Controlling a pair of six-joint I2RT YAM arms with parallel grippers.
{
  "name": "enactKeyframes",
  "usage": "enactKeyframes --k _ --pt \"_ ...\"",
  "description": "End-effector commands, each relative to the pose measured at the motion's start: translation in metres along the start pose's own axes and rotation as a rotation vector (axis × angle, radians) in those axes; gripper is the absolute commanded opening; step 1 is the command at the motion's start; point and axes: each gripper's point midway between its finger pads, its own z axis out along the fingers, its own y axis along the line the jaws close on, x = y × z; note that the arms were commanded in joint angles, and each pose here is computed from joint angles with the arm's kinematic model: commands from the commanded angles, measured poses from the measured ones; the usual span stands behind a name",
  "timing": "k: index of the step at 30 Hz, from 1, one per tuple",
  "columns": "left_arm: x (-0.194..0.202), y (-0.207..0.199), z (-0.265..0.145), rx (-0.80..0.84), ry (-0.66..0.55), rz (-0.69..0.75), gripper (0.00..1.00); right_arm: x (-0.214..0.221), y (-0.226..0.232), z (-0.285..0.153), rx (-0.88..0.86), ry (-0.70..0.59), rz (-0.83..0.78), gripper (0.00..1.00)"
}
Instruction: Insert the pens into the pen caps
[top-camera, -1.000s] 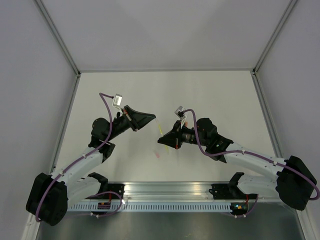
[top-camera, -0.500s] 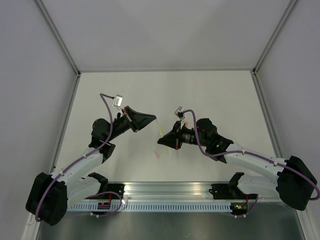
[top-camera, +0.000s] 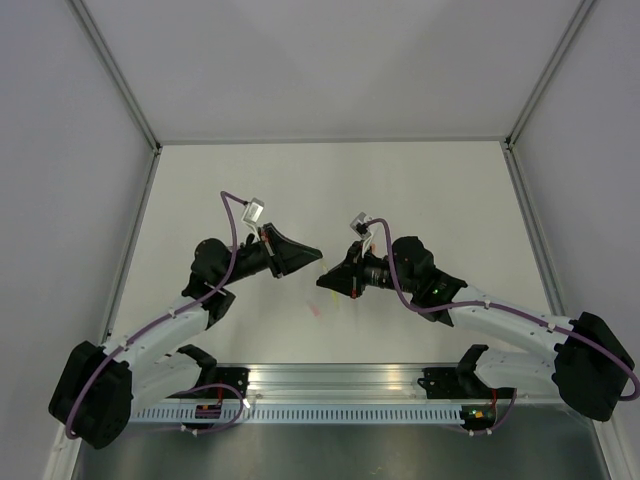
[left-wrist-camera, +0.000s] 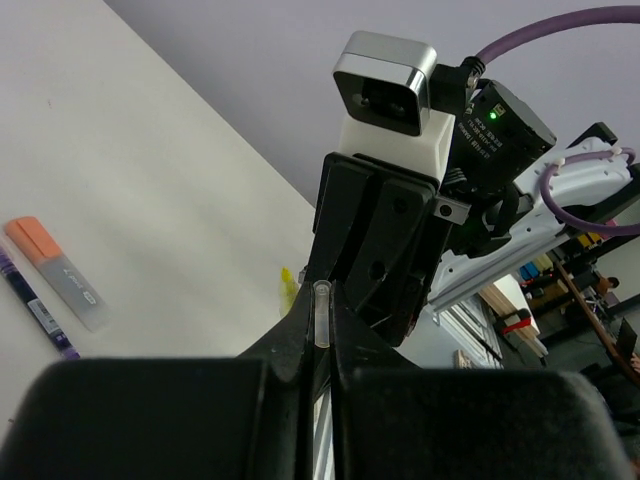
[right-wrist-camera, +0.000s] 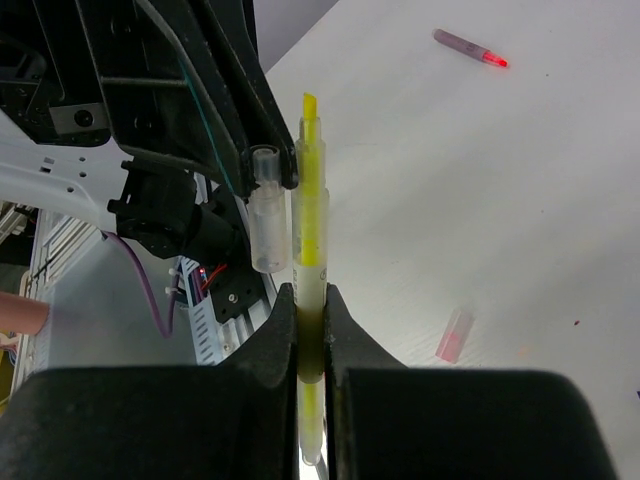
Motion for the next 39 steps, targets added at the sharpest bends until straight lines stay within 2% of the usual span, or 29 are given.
enactKeyframes --k 1,6,12,18,39 --pt "0.009 0.006 -0.005 -0.019 0.023 0.054 0.02 -0.025 0.015 -0.002 -0.042 -0.075 -0.064 0.0" --pt "-0.004 -0.001 -0.007 -0.024 -0.026 0.079 0.02 -0.025 0.015 -0.001 -0.044 -0.07 -0.061 0.0" --pt "-0.042 -0.015 -0.001 -0.067 -0.123 0.11 0.02 -0.025 0.019 -0.002 -0.065 -0.066 -0.064 0.0" --pt "-0.058 -0.017 0.002 -0.096 -0.155 0.112 0.02 -0.025 0.023 -0.003 -0.08 -0.062 -0.066 0.0" --pt "-0.058 -0.011 0.0 -0.133 -0.156 0.125 0.02 -0.029 0.026 -0.008 -0.083 -0.079 -0.074 0.0"
